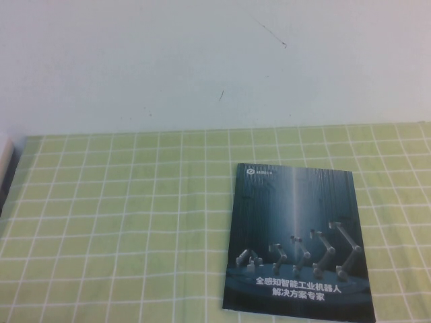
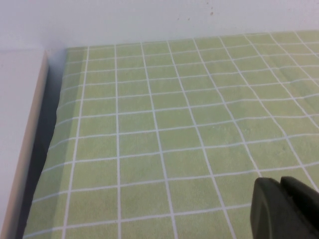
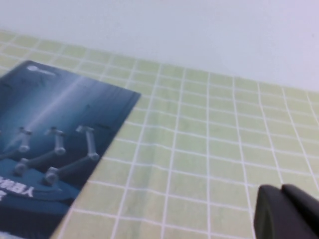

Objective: Close book
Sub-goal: 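Close the open booklet and leave it lying on the table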

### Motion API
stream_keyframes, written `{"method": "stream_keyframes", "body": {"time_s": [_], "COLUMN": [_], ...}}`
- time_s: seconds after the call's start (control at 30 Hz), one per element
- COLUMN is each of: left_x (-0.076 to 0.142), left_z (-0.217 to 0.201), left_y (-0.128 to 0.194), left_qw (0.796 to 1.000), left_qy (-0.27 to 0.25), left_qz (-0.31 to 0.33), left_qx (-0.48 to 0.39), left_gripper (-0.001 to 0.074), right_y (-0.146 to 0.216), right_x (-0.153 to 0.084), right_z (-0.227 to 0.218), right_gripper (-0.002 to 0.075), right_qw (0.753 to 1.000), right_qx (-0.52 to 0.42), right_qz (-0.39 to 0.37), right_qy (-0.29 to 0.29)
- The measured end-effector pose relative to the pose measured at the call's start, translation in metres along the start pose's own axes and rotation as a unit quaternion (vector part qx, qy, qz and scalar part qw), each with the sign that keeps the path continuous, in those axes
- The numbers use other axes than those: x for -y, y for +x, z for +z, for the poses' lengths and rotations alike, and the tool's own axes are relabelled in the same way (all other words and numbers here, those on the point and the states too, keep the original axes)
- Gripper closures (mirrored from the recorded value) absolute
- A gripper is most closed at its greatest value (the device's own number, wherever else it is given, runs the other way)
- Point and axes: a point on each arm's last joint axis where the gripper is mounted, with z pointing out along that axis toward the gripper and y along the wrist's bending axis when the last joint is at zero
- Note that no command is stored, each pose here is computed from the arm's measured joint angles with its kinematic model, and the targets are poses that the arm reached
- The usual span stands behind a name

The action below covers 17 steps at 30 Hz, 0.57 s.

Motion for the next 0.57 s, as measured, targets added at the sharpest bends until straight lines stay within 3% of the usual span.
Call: {"method": "stream_keyframes", "body": {"time_s": [0.2,0.57], "left_x": [0.0,0.0], "left_z": [0.0,0.0], "left_y": [0.0,0.0], "left_qw": [1.0,1.0], "left_qy": [0.0,-0.001], "left_qz": [0.0,0.002], "left_qx": [0.0,0.0], "left_gripper": [0.0737,0.0737], "right_y": [0.038,0.038], "right_x": [-0.001,0.0], "right_z": [0.02,0.02], "right_gripper": [0.0729,0.0729], "right_qw": [0.998,0.997], "right_qx": [-0.025,-0.027], "right_qz": [0.037,0.046], "right_qy": [0.053,0.06]}}
